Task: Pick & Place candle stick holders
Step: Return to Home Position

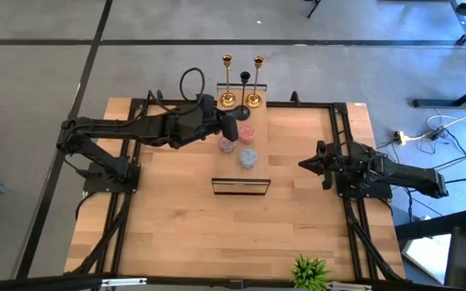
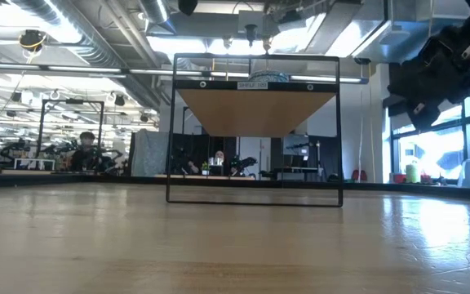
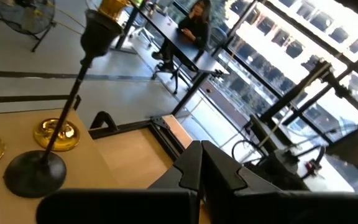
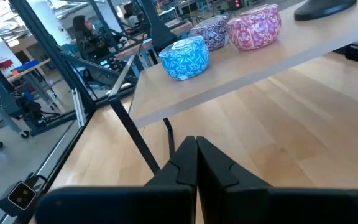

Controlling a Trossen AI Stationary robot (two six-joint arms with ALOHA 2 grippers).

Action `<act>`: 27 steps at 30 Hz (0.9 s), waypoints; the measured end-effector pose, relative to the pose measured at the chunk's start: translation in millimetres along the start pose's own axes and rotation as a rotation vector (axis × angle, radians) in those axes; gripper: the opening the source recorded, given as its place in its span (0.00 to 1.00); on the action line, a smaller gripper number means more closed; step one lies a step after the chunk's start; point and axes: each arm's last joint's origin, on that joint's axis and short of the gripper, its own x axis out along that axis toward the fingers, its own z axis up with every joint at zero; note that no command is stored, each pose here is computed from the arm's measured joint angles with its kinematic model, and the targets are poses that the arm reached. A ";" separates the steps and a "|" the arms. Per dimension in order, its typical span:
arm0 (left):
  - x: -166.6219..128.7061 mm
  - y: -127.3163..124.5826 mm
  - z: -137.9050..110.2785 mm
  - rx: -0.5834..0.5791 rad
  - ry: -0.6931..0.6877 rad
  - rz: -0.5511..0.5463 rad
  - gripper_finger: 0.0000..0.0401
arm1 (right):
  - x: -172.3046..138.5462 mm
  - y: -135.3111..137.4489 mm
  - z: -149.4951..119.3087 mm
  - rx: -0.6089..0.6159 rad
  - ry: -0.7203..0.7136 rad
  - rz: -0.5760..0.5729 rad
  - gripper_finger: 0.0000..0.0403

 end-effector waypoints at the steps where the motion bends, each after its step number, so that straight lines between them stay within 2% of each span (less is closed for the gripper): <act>1: 0.0 0.0 -0.4 0.010 0.009 -0.006 0.01 | 0.0 0.0 0.0 0.000 0.000 0.000 0.00; 8: 0.5 -0.2 -0.5 0.070 0.040 -0.042 0.01 | 0.0 -1.1 0.3 -0.009 -0.013 -0.036 0.00; 13: -0.7 3.2 9.5 0.083 0.085 -0.126 0.01 | -0.2 -3.5 0.4 0.002 -0.036 -0.115 0.00; 19: -6.4 6.3 21.7 0.170 0.118 -0.226 0.01 | -0.7 -6.4 1.3 0.001 -0.072 -0.210 0.00; 27: -16.6 3.8 31.4 0.299 0.064 -0.268 0.01 | -0.6 -6.0 1.3 0.000 -0.069 -0.201 0.00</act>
